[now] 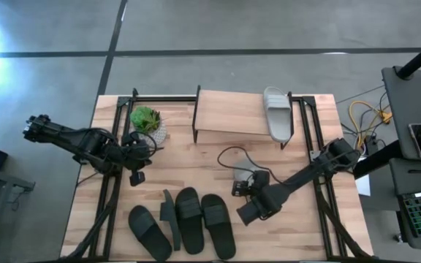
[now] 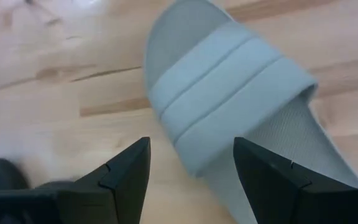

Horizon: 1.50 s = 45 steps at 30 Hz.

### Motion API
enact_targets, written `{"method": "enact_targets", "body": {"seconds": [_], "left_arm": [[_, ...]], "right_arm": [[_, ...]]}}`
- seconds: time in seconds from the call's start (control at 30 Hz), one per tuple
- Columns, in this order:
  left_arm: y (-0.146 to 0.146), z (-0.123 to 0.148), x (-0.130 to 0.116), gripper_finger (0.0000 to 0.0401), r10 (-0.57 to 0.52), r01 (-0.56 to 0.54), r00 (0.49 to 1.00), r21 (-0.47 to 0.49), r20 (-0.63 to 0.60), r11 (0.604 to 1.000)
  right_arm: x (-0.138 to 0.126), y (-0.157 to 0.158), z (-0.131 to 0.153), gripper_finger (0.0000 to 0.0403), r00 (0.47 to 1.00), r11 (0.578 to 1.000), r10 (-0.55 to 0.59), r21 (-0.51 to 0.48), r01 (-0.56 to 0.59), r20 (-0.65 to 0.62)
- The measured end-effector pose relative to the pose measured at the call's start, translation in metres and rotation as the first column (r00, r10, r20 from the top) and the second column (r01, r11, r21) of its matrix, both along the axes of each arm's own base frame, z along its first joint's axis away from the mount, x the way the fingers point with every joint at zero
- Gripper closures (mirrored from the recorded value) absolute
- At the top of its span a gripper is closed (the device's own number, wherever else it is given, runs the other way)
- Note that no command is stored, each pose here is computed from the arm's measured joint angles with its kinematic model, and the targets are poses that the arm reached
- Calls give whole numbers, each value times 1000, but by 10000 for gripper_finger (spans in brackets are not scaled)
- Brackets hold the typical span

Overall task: Pick and place slides into the shelf
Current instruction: Put the gray slipper on the shelf

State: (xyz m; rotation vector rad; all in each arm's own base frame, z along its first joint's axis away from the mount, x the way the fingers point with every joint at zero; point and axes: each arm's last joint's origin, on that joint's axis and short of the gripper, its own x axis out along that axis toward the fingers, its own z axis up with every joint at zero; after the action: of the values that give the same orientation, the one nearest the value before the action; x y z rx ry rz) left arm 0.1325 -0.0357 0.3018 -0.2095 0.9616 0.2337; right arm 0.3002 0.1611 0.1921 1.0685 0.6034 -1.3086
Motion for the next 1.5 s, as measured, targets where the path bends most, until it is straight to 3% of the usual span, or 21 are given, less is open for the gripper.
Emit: {"method": "enact_targets", "body": {"seconds": [0.37, 0.57, 0.83, 1.0, 1.3, 1.5], "left_arm": [[0, -1, -4, 399, -20, 19, 999, -27, -46, 999], [0, 1, -5, 399, -22, 21, 999, -27, -50, 999], [-1, 0, -5, 399, -43, 39, 997, -57, -62, 998], [-1, 0, -5, 399, -45, 41, 997, -60, -64, 997], [-1, -1, -5, 399, -47, 43, 997, -64, -66, 997], [-1, -1, -5, 399, -47, 43, 997, -65, -66, 997]], "right_arm": [[12, 3, -26, 182, 1000, 1000, -16, 21, 16, 4], [19, -6, -42, 184, 999, 998, -42, -38, 41, -16], [29, -24, -40, 188, 997, 991, -80, -102, 82, 25], [30, -28, -42, 232, 997, 991, -81, -109, 82, 19], [24, -32, -50, 379, 998, 987, -68, -144, 67, 1], [23, -35, -51, 390, 997, 982, -71, -175, 70, 2]]}}
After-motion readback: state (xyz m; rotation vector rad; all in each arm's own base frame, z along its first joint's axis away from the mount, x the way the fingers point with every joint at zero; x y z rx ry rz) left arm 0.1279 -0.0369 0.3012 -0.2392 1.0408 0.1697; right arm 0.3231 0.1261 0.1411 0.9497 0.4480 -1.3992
